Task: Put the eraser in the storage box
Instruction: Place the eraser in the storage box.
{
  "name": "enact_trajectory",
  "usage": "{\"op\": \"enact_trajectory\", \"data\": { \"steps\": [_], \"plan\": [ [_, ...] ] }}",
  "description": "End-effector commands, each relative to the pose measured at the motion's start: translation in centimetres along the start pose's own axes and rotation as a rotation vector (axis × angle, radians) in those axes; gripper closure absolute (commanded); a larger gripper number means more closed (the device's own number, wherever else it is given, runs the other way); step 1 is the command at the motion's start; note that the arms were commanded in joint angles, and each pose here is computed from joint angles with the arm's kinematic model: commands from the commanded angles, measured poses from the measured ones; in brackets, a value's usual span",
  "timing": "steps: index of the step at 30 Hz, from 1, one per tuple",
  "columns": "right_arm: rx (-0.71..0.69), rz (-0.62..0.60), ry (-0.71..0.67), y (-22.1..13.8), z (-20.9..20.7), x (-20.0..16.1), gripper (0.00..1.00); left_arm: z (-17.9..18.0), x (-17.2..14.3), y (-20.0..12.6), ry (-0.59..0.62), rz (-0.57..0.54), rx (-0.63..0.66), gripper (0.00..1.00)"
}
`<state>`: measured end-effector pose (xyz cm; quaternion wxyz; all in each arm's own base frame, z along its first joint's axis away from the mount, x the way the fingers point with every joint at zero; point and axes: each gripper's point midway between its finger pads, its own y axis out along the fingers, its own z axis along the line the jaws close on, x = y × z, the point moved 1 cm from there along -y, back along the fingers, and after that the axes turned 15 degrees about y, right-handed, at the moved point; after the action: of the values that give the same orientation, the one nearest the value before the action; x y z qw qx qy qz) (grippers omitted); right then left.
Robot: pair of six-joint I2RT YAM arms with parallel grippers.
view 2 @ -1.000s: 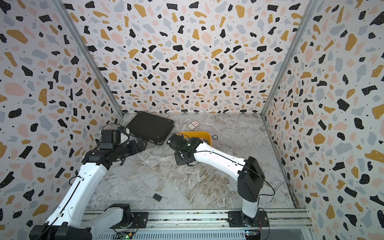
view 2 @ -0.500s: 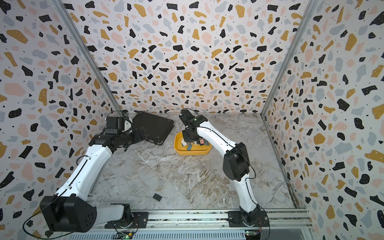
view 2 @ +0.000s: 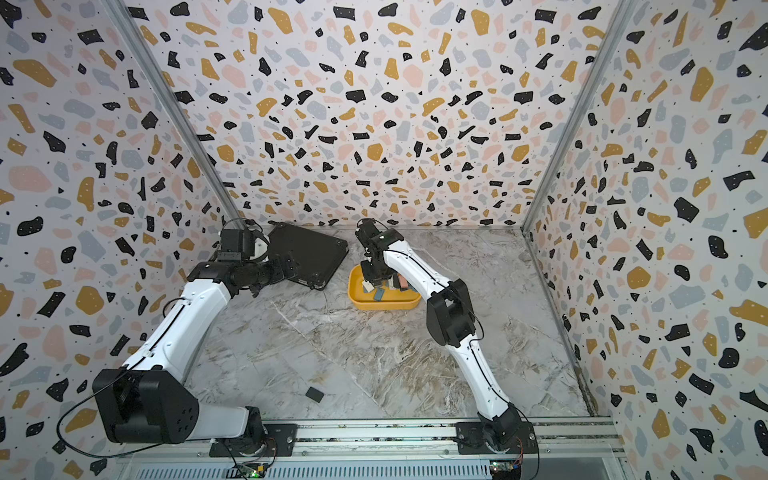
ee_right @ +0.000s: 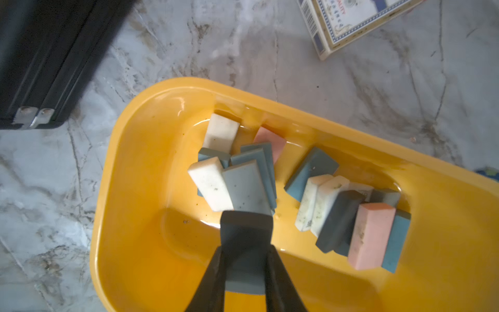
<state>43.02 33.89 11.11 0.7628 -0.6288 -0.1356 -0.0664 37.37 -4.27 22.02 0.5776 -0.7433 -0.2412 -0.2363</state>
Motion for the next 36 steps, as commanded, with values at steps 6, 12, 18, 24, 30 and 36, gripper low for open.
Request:
{"op": "enact_trajectory", "data": {
  "steps": [6,12,18,24,30,36],
  "plan": [
    [0.008,-0.036,-0.007,-0.7,0.0,1.7,0.75,0.0,1.9,-0.2,0.019,-0.047,-0.003,0.01],
    [0.010,-0.008,0.005,0.8,0.0,1.2,0.74,0.0,1.7,0.2,0.016,-0.038,-0.009,0.00],
    [0.018,0.013,0.014,1.7,0.2,0.9,0.73,0.1,1.7,0.5,0.006,-0.035,-0.013,0.00],
    [0.022,0.026,0.020,2.3,0.2,0.7,0.70,0.2,1.6,0.7,0.001,-0.030,-0.017,0.00],
    [0.024,0.024,0.018,2.1,0.2,0.7,0.59,0.3,1.6,0.6,-0.004,-0.031,-0.019,0.00],
    [0.036,-0.034,0.010,-0.8,0.5,1.7,0.54,0.3,1.6,0.5,-0.003,-0.034,-0.019,0.00]
  ]
}}
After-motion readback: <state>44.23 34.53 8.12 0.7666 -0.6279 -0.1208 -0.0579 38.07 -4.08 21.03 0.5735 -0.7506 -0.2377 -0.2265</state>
